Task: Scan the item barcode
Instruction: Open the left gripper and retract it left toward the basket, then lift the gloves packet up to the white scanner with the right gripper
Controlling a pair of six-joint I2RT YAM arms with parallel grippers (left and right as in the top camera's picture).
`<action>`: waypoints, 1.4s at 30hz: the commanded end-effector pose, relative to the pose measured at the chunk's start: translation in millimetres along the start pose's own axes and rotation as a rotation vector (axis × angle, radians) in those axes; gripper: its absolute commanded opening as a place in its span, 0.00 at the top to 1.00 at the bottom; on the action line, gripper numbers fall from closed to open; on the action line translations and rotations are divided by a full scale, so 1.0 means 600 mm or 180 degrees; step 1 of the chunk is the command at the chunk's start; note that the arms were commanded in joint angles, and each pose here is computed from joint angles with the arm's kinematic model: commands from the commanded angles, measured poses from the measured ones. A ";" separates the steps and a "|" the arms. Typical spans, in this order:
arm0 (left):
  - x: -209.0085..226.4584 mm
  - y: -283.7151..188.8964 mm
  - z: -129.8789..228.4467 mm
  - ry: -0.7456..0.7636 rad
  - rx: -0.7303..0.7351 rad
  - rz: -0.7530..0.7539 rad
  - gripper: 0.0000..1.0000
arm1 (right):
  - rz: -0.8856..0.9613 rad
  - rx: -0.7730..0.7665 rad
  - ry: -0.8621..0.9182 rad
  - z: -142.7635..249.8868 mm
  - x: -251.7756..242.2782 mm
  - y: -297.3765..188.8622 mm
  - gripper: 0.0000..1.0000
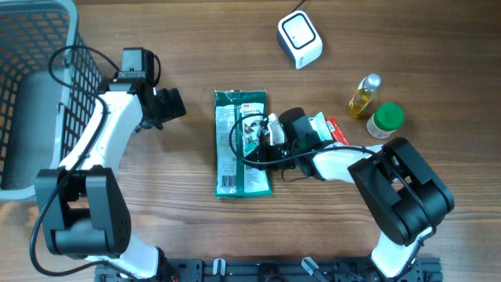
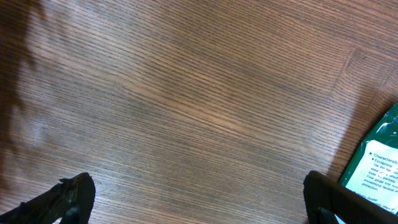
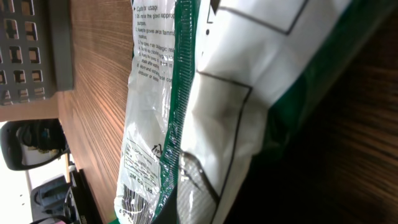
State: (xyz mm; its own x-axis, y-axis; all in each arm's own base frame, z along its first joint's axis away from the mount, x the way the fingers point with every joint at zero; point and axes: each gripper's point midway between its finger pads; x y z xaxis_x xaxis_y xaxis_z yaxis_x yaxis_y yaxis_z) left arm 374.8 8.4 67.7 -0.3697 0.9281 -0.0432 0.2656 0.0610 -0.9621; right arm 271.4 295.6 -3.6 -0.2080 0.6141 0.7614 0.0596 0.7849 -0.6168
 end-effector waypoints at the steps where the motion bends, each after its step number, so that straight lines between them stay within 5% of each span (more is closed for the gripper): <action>1: 0.004 -0.003 -0.005 -0.0001 -0.0038 -0.0034 0.00 | 0.0181 0.0012 0.0009 0.011 -0.029 0.008 0.96; 21: 0.004 -0.003 -0.005 -0.0001 -0.0038 -0.0034 0.00 | 0.0150 0.0054 -0.0026 0.015 -0.025 0.007 0.96; 27: 0.004 -0.003 -0.005 -0.0001 -0.0038 -0.0034 0.00 | 0.0222 0.0071 -0.0460 -0.057 0.063 -0.065 0.96; 35: 0.004 -0.003 -0.005 -0.0001 -0.0038 -0.0034 0.00 | 0.1988 -0.0341 -0.2057 -0.231 0.167 -0.287 0.96; 42: 0.004 -0.003 -0.005 -0.0001 -0.0038 -0.0034 0.00 | 0.3334 -0.0881 -0.2985 -0.360 0.147 -0.360 0.96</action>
State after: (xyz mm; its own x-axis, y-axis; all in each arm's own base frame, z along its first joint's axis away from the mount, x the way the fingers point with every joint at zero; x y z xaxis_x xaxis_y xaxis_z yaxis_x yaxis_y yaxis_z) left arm 374.8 8.5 67.7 -0.3698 0.9281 -0.0429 0.2656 0.0614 -0.9621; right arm 415.1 231.2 231.0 -0.5951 0.7851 -0.1718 0.6064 0.2983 -0.7371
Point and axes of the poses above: each gripper's point midway between its finger pads, its own y axis out along the fingers, its own x axis along the line the jaws close on, z = x × y, and after that the axes turned 1 degree about -y, right-handed
